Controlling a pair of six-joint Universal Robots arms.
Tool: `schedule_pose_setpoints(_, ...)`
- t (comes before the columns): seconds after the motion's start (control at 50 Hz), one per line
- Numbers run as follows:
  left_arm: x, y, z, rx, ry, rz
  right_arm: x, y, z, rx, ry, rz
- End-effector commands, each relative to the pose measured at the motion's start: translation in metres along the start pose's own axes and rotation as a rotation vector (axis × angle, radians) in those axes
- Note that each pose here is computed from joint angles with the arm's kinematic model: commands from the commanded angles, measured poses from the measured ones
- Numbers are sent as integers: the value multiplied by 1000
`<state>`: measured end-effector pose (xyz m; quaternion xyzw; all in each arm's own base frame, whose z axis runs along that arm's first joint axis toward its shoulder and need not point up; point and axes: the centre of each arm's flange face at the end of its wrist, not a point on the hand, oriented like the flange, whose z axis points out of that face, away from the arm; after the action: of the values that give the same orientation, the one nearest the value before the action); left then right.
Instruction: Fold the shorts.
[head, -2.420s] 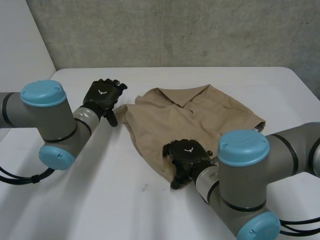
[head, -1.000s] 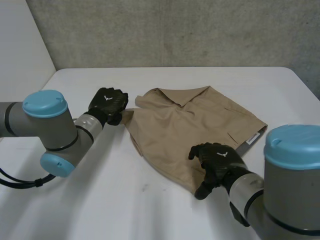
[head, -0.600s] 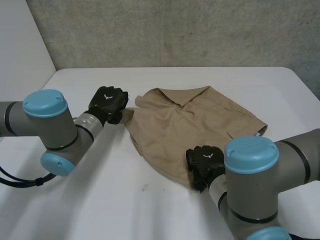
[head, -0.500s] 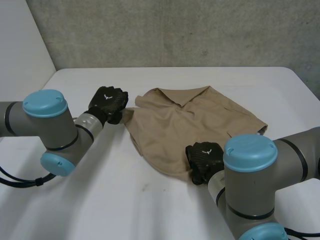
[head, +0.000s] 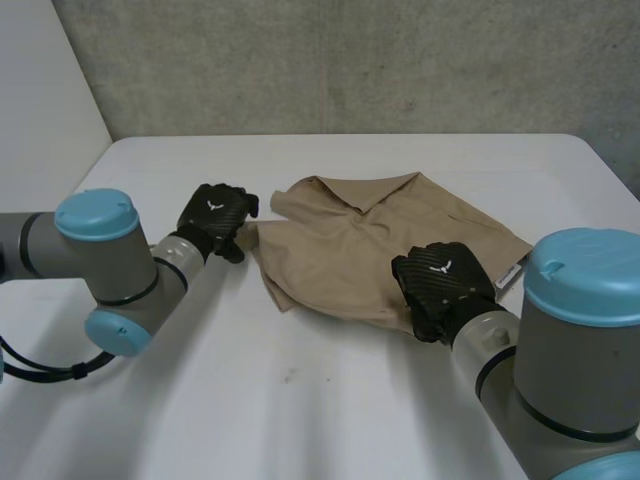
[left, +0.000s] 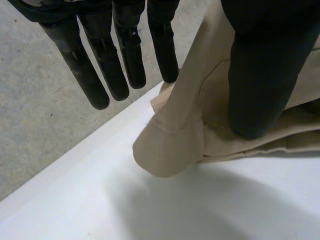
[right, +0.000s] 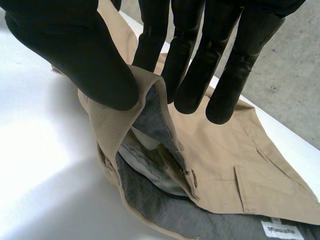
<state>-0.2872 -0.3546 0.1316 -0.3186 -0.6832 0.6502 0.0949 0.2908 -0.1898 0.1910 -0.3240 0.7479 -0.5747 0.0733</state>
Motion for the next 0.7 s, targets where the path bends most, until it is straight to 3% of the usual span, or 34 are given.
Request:
schedule_pose_setpoints(0.02,2,11,9,-8,5,-1,10,-2,-8,4,26,7)
schedule_pose_setpoints(0.24,-1,19,27,46,-31,20,14,2,-10,-5,14,2)
schedule_pose_setpoints(0.32,-9,-15,12,89,-53,48,21,-6,-8,13,33,-15)
schedule_pose_setpoints(0.44,-20,-92,-45,174,-82,75,48,-36,-10,81,116,-116)
schedule_pose_setpoints(0.48,-20,-100,-53,180,-81,78,52,-48,-14,119,134,-140)
schedule_pose_setpoints(0.5,-21,-126,-76,214,-88,83,56,-61,-17,159,154,-157)
schedule_pose_setpoints(0.56,-21,-135,-86,227,-89,86,61,-75,-22,204,174,-174)
schedule_pose_setpoints(0.58,-20,-160,-122,241,-92,90,63,-81,-23,224,185,-184)
schedule_pose_setpoints(0.7,-5,-158,-169,129,-43,59,84,-87,-19,203,243,-223)
